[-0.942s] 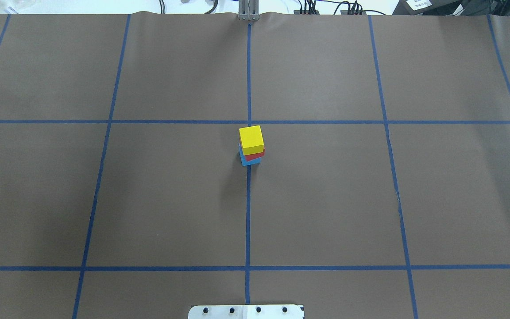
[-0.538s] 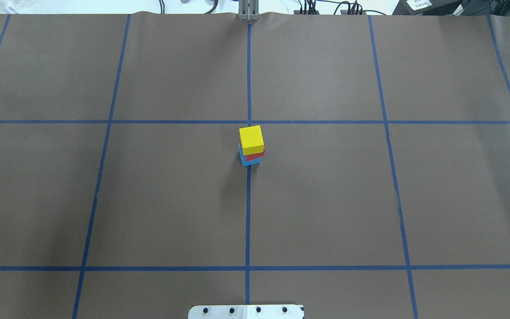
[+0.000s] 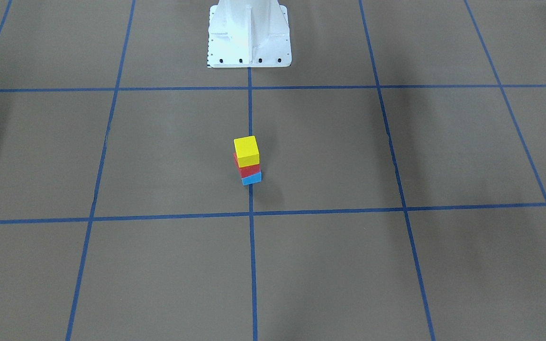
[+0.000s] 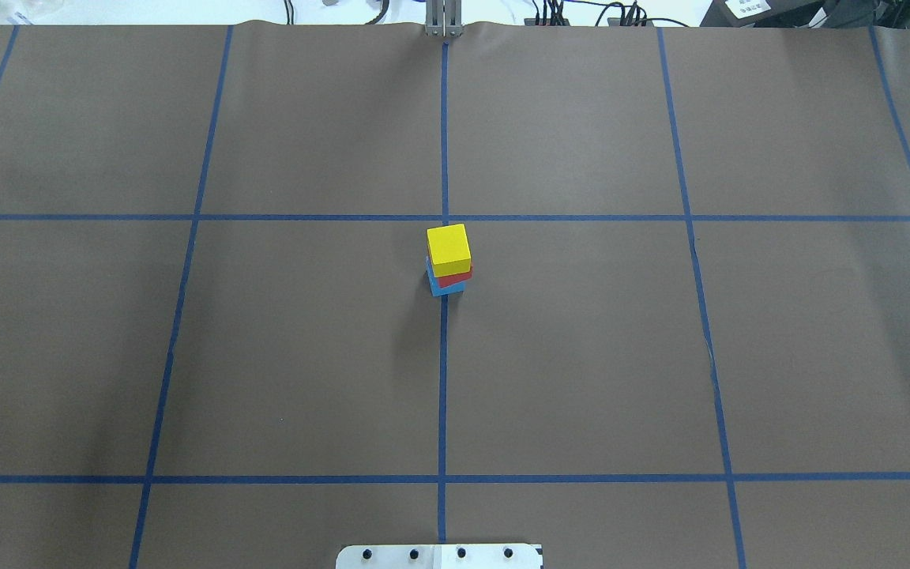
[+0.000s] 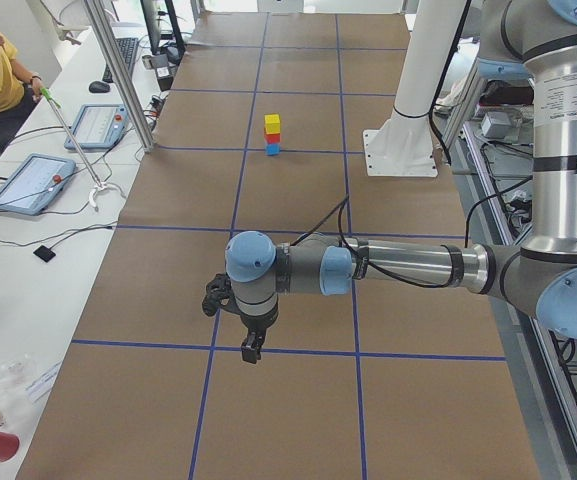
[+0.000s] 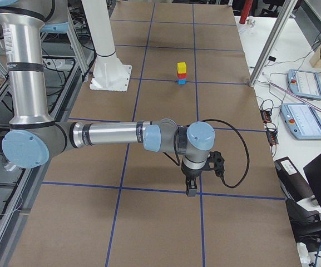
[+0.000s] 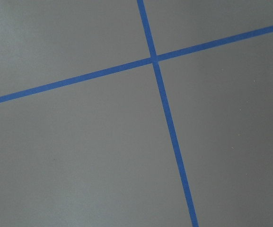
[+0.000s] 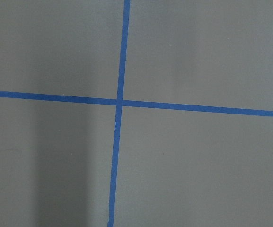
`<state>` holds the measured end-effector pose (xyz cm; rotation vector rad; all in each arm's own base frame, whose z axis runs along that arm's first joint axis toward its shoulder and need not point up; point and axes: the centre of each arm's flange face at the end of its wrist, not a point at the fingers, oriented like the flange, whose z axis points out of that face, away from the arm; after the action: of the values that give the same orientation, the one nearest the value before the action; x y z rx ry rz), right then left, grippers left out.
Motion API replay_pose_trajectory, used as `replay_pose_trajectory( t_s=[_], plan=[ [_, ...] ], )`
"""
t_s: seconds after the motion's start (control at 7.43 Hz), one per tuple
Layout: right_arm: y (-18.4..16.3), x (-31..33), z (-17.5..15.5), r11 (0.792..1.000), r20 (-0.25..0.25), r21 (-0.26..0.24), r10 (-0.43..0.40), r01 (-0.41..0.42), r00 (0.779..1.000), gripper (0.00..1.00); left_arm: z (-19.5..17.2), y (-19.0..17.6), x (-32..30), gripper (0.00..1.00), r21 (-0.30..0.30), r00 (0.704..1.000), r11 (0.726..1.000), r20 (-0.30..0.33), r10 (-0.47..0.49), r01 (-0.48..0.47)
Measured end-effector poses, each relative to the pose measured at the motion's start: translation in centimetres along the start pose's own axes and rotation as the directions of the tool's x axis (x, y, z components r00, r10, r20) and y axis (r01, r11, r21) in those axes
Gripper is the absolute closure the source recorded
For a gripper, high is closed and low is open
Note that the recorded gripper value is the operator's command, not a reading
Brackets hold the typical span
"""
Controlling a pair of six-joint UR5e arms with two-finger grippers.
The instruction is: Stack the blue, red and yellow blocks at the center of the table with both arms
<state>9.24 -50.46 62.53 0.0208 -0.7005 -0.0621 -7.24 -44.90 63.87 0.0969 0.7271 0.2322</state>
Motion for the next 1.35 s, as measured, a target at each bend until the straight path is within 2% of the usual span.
replay_pose_trajectory(
  t_s=[0.4,1.35],
  plan=[
    [0.1,0.0,0.0,1.000,0.000,-0.001,0.002,-0.002,1.000,0.00,0.4,-0.2,-0.4,0.00,0.013,1.000,1.000,0.013,0.018,-0.018],
    [0.9,0.2,0.5,1.000,0.006,-0.007,0.008,-0.008,1.000,0.00,1.1,0.9,-1.0,0.00,-0.001,1.000,1.000,0.011,0.001,-0.001]
  ],
)
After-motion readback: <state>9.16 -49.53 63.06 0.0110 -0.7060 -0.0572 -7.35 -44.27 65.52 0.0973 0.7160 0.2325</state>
